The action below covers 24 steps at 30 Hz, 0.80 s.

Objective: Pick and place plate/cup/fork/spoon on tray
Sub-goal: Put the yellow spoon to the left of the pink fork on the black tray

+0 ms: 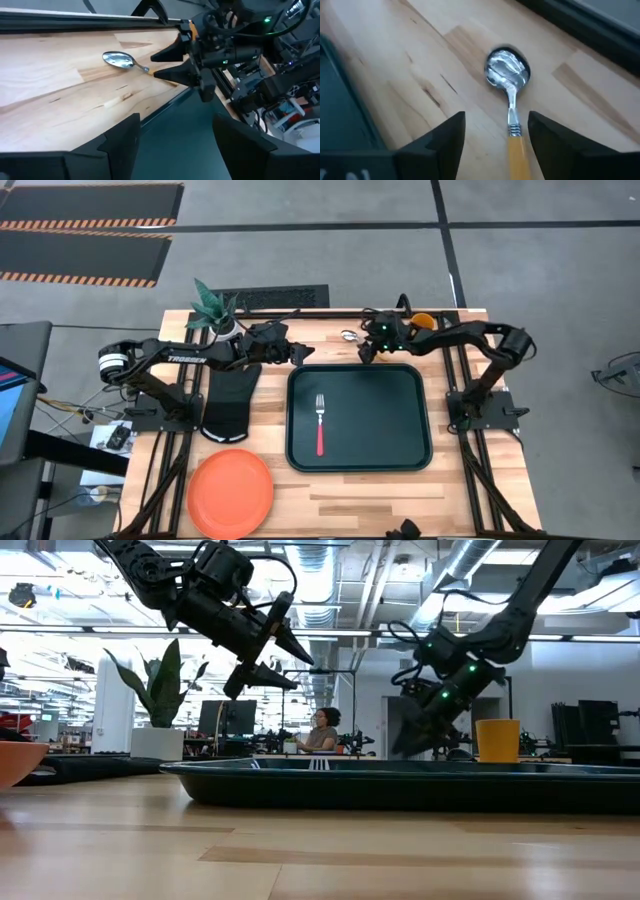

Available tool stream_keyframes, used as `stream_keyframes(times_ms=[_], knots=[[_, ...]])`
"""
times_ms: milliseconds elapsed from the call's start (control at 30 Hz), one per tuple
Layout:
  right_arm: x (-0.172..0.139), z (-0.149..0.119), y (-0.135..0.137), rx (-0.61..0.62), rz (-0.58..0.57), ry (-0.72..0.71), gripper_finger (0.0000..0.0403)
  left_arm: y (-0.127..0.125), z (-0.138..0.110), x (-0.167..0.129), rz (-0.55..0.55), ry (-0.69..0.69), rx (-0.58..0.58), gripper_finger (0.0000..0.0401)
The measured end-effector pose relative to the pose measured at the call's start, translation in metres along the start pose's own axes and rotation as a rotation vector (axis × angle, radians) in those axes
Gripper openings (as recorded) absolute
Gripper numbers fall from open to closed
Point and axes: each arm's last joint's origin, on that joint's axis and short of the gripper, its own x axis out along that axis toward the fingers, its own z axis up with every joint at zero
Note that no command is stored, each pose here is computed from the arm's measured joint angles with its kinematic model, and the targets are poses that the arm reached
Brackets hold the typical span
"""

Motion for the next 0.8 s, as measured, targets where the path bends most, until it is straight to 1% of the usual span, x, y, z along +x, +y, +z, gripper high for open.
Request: stream_keyframes(times_ms=[100,167,333,400,533,633,800], knots=[[-0.011,-0.007,-0.001,-0.023,-0.010,-0.011,0.0239,0.000,0.000,0.000,0.001,-0.001,0.019,0.0236],[-0.020,-0.015,-0.004,-0.021,-0.009,-0.052,0.0236,0.000,0.000,0.000,0.003,-0.002,0.035,0.0236],[-0.044,-0.041,-0.008,0.006,0.045,-0.288,0.0235,0.001,0.001,0.000,0.028,-0.024,0.084,0.0236],[-0.048,-0.051,-0.009,0.030,0.028,-0.346,0.0235,0.001,0.001,0.000,0.038,-0.033,0.097,0.0236],[-0.045,-0.058,-0.011,0.003,-0.006,-0.340,0.0235,0.002,0.001,0.000,0.054,-0.046,0.113,0.0236],[-0.038,-0.056,-0.011,-0.042,-0.012,-0.333,0.0235,0.002,0.002,0.000,0.064,-0.054,0.122,0.0236],[-0.019,-0.053,-0.013,-0.081,-0.022,-0.296,0.0235,0.002,0.002,0.000,0.067,-0.057,0.130,0.0236]])
